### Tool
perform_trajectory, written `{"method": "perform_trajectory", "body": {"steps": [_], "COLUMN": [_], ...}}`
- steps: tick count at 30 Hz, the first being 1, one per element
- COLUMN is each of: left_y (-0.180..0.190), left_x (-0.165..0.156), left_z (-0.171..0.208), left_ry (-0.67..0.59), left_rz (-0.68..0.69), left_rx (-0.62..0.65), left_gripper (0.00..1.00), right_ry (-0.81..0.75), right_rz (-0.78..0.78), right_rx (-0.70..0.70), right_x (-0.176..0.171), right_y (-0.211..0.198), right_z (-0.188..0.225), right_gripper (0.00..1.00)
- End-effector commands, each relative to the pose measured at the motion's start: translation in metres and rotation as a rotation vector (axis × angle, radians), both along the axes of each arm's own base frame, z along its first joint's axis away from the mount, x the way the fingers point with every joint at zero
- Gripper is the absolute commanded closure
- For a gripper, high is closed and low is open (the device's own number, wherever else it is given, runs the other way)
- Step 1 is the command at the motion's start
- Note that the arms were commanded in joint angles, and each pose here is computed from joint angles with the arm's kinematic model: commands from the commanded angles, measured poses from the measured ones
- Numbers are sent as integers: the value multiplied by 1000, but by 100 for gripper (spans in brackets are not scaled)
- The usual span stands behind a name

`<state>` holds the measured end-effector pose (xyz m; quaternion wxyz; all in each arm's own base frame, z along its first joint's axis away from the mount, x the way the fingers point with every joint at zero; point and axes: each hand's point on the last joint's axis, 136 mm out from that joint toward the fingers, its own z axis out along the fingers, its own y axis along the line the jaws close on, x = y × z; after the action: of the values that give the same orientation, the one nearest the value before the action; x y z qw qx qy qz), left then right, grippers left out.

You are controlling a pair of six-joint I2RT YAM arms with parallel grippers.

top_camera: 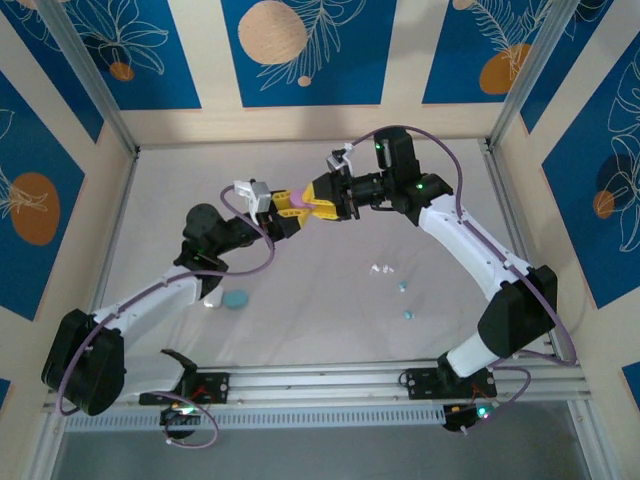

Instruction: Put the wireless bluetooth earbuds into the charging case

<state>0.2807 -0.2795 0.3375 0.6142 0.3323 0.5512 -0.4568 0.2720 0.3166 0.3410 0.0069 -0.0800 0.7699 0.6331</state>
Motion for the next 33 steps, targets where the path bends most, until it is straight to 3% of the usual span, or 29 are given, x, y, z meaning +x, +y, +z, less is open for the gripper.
{"method": "perform_trajectory", "body": {"steps": [1,6,10,14,18,25,33], "left_y": [-7,-6,-5,-3,10,48,85], "left_x": [-16,-14,-12,-7,5,10,10], "left_z": [29,24,17,3,-15,-25,-49], "left_ry": [-90,-80,-65,-36,25,55,215], "left_rz": [-66,-54,-38,-2,122,347,523], "left_rx": [-42,-29,-10,28,82,164,310], "left_gripper": [76,70,58,40,33,27,25], "right_ry": [19,6,-11,-30,-27,59,112], "right_rz": [-9,-40,-89,-163,-268,-447,-373], "right_rx": [-4,-7,-7,-18,-29,-176,-324], "right_x": [0,4,9,18,34,73,121], "right_y": [-2,-8,-17,-26,-40,-72,-60], "right_z": [-5,-5,-5,-10,-24,-105,-197], "right_gripper": [64,77,80,81,81,81,81]}}
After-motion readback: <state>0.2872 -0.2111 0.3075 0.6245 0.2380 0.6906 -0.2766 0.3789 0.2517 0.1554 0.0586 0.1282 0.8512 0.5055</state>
